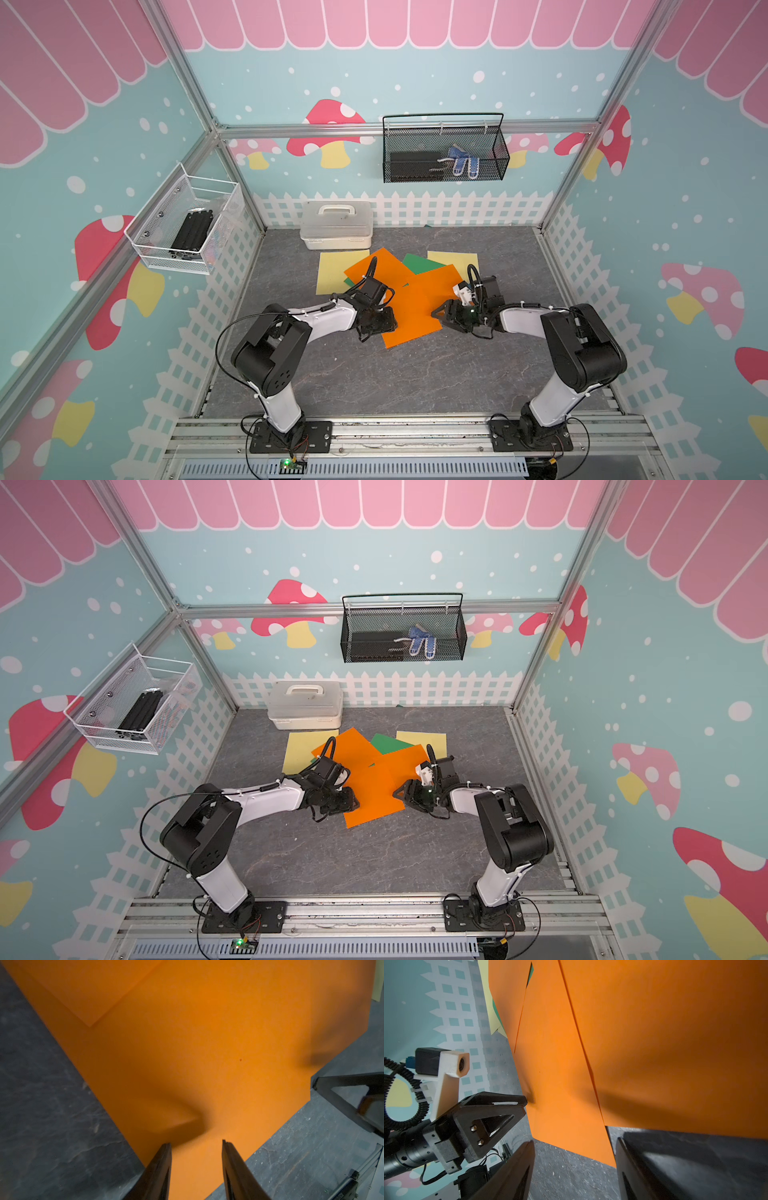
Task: Sort the scattered colored papers by color
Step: Pick up the colored paper from the center of the board.
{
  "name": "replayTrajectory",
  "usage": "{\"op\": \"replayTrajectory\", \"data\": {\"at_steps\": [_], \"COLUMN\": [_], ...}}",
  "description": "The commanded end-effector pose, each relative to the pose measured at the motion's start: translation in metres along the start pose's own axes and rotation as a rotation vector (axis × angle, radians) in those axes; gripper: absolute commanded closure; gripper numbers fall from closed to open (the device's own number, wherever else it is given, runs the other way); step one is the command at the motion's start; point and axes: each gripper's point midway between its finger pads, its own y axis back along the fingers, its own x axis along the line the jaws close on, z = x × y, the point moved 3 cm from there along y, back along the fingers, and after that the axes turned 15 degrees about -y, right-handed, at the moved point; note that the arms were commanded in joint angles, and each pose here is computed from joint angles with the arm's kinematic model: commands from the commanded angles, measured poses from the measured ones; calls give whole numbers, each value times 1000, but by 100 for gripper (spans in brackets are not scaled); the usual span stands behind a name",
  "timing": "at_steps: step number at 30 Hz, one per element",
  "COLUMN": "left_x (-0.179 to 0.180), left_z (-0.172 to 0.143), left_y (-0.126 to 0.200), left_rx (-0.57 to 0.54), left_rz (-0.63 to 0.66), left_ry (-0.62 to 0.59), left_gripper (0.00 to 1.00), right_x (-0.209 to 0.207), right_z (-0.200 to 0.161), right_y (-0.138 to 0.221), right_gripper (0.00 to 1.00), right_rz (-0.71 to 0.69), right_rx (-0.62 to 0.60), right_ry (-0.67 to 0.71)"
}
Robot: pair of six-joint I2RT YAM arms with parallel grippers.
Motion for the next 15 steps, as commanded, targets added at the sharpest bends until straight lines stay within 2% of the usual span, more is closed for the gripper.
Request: {"op": "replayTrajectory", "data": {"at_steps": [1,11,15], "left_x": [3,0,-2], "left_z": [-9,-9,-10], "left_y": [-10,-14,-17], "left_rx": [44,51,57], "left_rz": [21,19,16], "left_ry": [12,8,3], "left_gripper": [56,56,57], "right_x": [-29,-21,-9], "right_z": [-9,-8,-4], "right_y": [-8,-8,-9], "right_gripper": [35,39,41], "right_rz": [-74,-34,23], "right_rx": [32,31,29], "right_ry": [-94,-84,-80]}}
